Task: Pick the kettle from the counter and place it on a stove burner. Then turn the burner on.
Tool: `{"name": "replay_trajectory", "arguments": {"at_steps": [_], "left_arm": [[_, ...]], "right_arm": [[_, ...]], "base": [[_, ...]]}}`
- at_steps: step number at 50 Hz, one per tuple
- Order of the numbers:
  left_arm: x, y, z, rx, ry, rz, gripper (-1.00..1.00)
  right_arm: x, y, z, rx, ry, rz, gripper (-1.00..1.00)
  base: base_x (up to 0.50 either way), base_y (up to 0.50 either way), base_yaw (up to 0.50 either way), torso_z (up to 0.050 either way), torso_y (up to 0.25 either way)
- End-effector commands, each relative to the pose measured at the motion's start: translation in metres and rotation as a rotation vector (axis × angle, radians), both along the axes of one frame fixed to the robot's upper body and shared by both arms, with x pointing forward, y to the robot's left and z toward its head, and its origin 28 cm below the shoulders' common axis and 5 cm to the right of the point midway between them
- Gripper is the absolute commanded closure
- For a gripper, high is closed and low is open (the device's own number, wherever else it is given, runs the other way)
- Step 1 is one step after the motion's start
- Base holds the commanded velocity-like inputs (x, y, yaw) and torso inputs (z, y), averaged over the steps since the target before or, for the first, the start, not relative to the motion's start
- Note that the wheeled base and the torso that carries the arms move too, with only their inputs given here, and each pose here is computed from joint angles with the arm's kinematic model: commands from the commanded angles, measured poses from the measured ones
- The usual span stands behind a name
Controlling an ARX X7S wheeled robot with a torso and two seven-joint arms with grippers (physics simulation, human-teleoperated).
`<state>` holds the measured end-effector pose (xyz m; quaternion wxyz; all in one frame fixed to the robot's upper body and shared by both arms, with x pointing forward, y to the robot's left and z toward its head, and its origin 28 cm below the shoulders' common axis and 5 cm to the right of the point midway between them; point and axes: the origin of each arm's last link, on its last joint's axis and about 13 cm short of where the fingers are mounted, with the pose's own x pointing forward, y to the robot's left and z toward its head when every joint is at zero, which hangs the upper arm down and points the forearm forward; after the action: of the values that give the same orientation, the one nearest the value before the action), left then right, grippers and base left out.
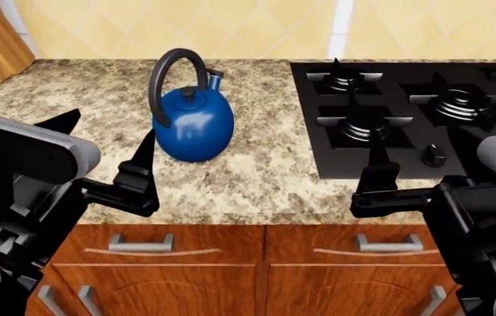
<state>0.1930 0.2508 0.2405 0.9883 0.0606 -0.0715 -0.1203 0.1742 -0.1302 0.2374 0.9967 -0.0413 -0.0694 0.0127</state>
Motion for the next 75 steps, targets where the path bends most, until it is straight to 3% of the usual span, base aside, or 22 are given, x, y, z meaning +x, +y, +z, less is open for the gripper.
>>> {"name": "replay_trajectory", "arguments": {"at_steps": [1, 34, 75], "left_arm": [[0.0, 0.001, 0.003, 0.019, 0.007, 0.005, -1.0], [0.006, -0.002, -0.001, 0.023, 0.041, 0.001, -1.0], [0.011, -0.004, -0.005, -0.046, 0.116, 0.006, -1.0]], "right_arm": [[-0.002, -0.001, 0.003, -0.049, -0.008, 0.0, -1.0], [-0.003, -0.001, 0.001, -0.057, -0.002, -0.003, -1.0], [-0.002, -0.001, 0.0, -0.08, 0.004, -0.006, -1.0]], "base": [[0.11, 0.0, 0.0, 0.0, 0.0], [0.12, 0.0, 0.0, 0.0, 0.0], [0.15, 0.0, 0.0, 0.0, 0.0]]}}
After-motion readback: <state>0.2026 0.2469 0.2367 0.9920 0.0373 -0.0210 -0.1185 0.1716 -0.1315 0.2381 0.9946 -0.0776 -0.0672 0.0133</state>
